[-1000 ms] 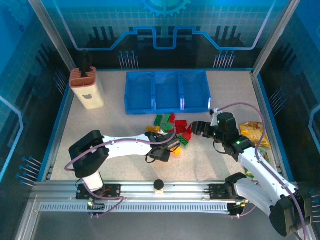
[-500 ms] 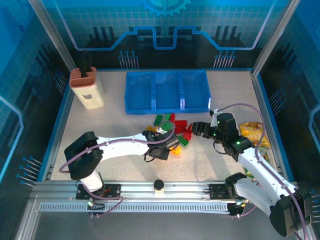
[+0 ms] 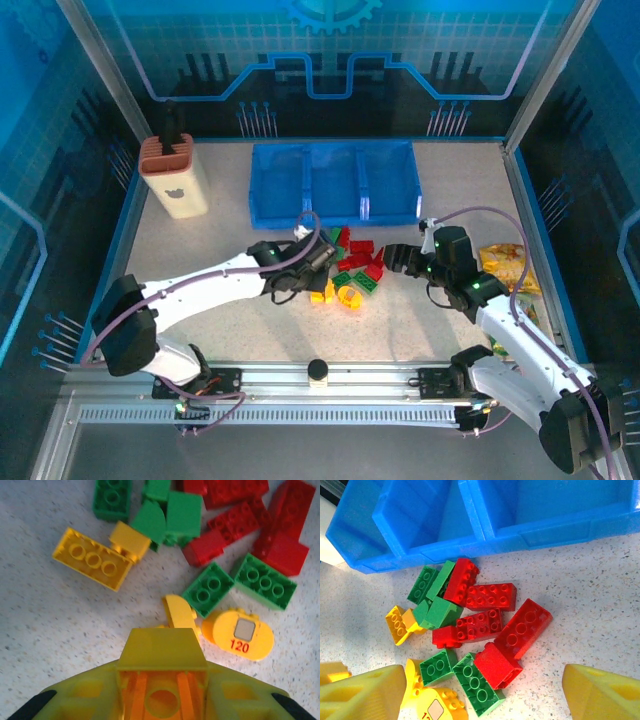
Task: Sort the legos into containers by color
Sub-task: Place the lego in the container.
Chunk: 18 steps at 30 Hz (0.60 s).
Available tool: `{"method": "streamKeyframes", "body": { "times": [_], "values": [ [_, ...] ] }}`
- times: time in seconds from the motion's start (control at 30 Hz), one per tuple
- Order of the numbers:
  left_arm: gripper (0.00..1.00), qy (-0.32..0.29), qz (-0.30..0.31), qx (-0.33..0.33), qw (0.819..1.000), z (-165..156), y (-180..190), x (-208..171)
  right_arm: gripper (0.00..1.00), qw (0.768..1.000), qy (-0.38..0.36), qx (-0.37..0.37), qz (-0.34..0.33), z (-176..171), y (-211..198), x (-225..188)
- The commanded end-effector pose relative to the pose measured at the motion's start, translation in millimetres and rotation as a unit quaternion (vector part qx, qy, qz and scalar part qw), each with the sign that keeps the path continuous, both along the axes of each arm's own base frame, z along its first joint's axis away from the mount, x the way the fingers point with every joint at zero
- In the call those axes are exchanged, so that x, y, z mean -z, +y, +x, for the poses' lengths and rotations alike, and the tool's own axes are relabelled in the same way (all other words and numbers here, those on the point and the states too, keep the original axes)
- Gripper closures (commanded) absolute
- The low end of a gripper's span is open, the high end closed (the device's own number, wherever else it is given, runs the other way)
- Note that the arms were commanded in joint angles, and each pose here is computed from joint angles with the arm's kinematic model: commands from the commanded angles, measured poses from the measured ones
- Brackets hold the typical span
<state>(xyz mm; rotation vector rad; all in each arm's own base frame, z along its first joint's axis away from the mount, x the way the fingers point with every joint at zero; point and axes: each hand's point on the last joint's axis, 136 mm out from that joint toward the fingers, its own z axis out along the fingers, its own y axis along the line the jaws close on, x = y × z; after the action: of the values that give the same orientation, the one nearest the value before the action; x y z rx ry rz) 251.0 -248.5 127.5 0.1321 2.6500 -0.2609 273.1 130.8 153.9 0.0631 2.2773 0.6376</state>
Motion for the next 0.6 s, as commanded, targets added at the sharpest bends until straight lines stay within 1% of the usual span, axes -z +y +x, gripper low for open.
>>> {"method": "streamKeyframes", "body": {
  "times": [0.0,0.3,0.57],
  "values": [
    [0.73,-0.027,-0.025,-0.003,0.999,18.5,9.1,-29.5,0.18,1.0,0.006,-0.023,-0.001,-6.6,7.2,5.4],
    [0.73,-0.061,-0.052,-0.071,0.994,69.3,62.5,-65.8,0.17,1.0,0.012,-0.027,-0.002,-7.9,8.2,7.2],
    [0.73,-0.085,-0.046,-0.115,0.989,121.1,94.7,-86.9,0.16,0.999,0.019,-0.039,0.004,-9.8,12.7,7.8]
  ]
}}
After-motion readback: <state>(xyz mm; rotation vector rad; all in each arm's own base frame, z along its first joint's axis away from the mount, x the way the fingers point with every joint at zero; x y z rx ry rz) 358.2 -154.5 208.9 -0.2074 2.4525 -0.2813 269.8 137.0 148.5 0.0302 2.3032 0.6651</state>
